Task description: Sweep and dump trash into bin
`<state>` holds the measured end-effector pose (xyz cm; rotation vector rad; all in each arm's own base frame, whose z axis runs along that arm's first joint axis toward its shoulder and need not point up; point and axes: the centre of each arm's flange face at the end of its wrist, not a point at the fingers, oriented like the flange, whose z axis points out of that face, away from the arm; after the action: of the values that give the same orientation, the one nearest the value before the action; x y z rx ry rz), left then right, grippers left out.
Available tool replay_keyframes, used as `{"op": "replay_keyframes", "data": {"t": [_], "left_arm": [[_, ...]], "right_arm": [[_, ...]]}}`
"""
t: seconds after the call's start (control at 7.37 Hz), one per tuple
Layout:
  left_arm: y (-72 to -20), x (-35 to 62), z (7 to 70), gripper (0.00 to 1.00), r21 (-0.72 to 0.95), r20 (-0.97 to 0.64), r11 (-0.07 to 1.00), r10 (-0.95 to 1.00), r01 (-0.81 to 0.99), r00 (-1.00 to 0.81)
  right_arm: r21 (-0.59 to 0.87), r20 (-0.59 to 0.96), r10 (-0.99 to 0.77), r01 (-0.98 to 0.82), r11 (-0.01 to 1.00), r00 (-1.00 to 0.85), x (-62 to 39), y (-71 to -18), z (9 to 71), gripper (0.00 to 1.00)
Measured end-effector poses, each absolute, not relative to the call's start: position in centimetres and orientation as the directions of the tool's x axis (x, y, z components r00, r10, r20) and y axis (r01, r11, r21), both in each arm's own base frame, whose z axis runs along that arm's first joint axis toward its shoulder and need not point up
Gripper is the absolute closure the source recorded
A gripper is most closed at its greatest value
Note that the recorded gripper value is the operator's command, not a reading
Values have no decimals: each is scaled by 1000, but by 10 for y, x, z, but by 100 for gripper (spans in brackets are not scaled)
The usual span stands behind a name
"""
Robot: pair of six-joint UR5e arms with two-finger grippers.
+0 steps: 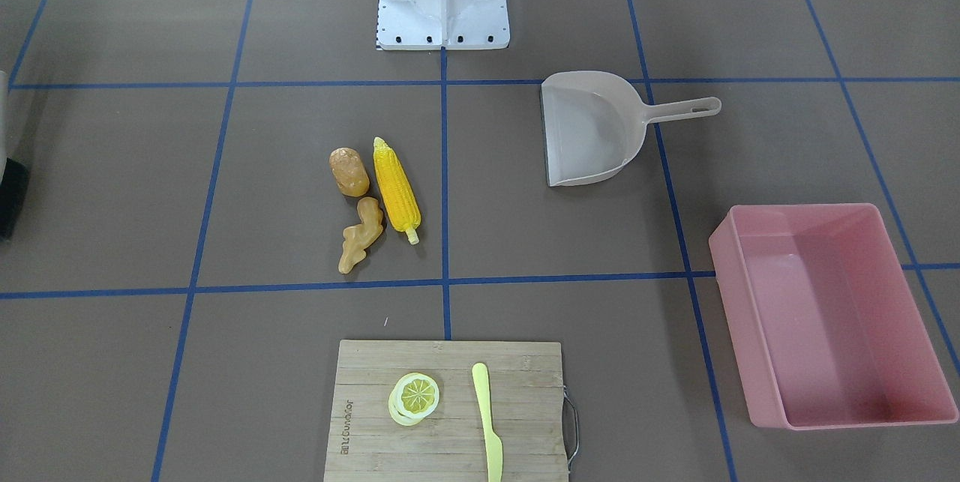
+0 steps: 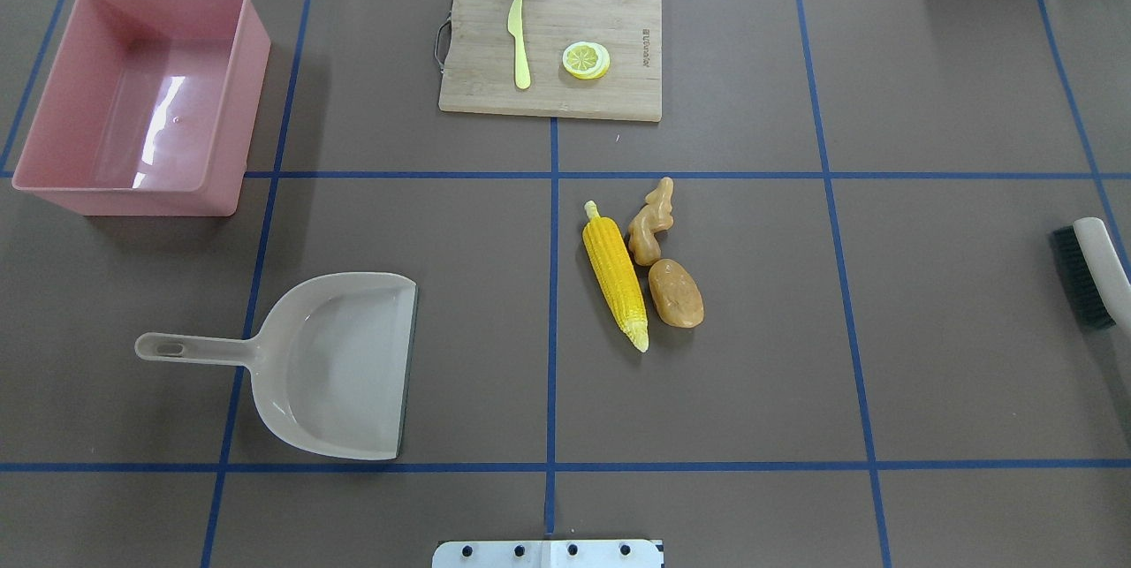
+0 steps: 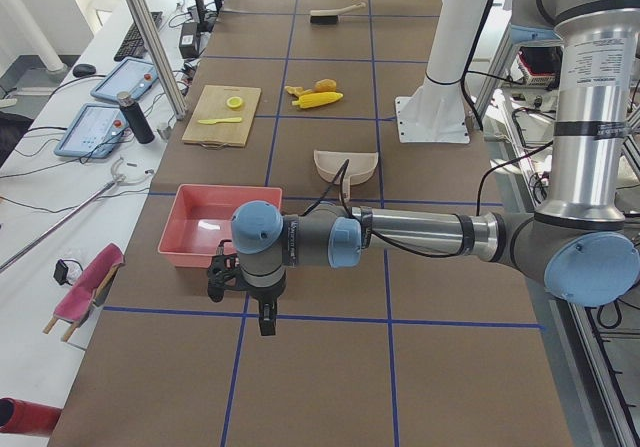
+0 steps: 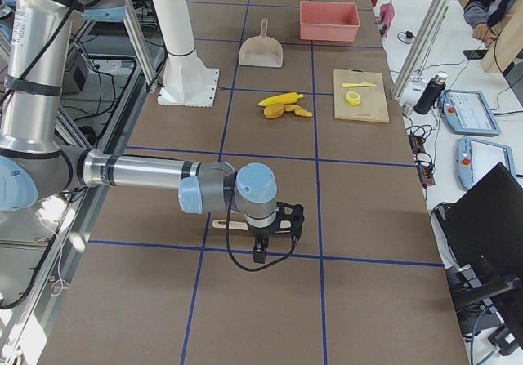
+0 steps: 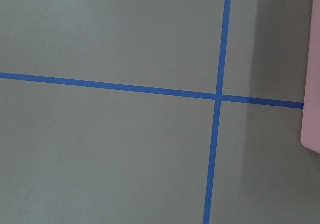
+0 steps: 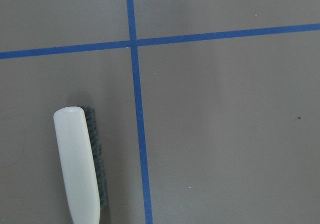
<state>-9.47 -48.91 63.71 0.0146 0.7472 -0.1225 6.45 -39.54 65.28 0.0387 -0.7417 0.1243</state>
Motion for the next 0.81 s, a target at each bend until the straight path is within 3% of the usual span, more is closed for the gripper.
{"op": "replay_keyframes", "data": {"t": [0.81], "left_arm": [[-490, -95, 634, 2, -24, -679, 993, -102, 116, 727]], "right_arm": [[-15, 681, 96, -117, 993, 726, 61, -386, 657, 0]]}}
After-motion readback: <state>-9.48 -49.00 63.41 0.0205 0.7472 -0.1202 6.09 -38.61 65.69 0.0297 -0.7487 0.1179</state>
